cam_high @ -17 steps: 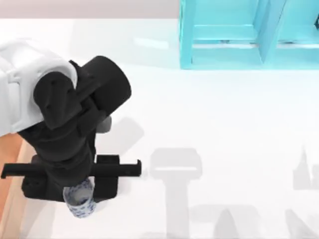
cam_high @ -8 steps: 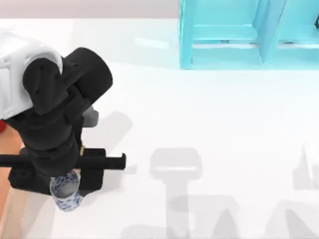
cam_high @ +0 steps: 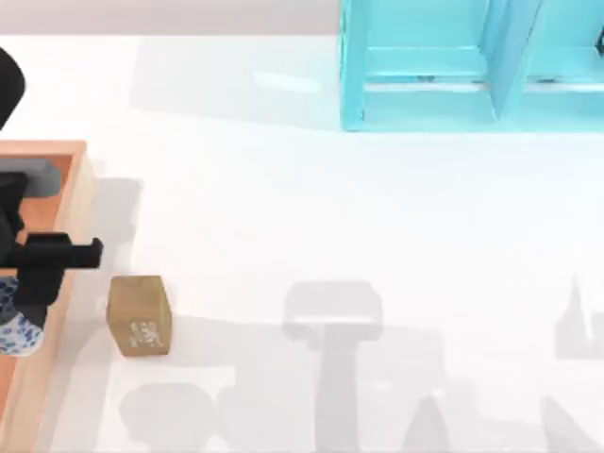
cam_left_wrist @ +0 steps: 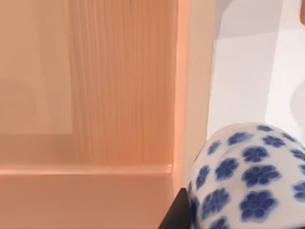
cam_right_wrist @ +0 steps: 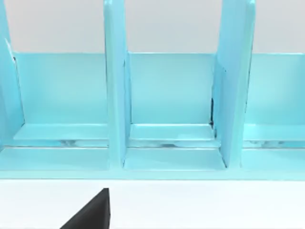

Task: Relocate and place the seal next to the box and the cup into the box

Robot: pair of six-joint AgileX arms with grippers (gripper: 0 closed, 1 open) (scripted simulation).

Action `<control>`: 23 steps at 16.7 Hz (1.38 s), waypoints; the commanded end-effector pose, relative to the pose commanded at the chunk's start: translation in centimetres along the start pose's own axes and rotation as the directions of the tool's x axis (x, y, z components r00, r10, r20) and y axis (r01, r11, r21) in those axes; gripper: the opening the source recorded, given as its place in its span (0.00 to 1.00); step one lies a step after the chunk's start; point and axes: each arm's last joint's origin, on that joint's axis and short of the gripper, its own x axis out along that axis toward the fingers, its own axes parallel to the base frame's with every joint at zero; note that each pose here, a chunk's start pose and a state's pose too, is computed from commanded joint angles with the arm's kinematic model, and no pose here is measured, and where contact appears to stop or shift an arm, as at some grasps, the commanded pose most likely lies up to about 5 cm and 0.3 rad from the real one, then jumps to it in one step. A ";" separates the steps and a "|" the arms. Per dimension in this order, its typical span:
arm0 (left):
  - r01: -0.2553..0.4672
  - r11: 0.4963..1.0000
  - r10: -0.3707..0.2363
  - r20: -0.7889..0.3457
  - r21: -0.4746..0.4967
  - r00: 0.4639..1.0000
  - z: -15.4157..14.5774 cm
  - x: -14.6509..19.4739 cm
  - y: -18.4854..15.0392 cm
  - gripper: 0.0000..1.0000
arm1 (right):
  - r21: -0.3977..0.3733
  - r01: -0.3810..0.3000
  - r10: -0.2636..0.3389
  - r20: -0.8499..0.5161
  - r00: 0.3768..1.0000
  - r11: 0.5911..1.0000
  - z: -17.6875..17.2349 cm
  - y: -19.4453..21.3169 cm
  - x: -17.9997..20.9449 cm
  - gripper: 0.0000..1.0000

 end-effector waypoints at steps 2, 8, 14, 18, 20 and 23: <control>0.015 1.000 -0.015 0.021 0.003 1.000 0.2 -0.2 3.4 0.00 | 0.000 0.000 0.000 0.000 1.000 1.000 0.0 0.0 0.0 1.00; 0.004 1.000 -0.004 0.039 0.008 0.999 -1.3 0.5 11.7 0.00 | 0.000 0.000 0.000 0.000 1.000 1.000 0.0 0.0 0.0 1.00; -0.014 1.000 0.014 0.044 0.008 0.999 -2.2 0.6 13.3 0.00 | 0.000 0.000 0.000 0.000 1.000 1.000 0.0 0.0 0.0 1.00; -0.015 1.000 0.014 0.043 0.013 0.999 -2.1 0.8 13.2 0.00 | 0.000 0.000 0.000 0.000 1.000 1.000 0.0 0.0 0.0 1.00; -0.014 1.000 0.014 0.044 0.012 0.999 -2.0 1.6 13.3 0.00 | 0.000 0.000 0.000 0.000 1.000 1.000 0.0 0.0 0.0 1.00; -0.015 1.000 0.015 0.045 0.011 0.999 -1.9 2.7 13.4 0.00 | 0.000 0.000 0.000 0.000 1.000 1.000 0.0 0.0 0.0 1.00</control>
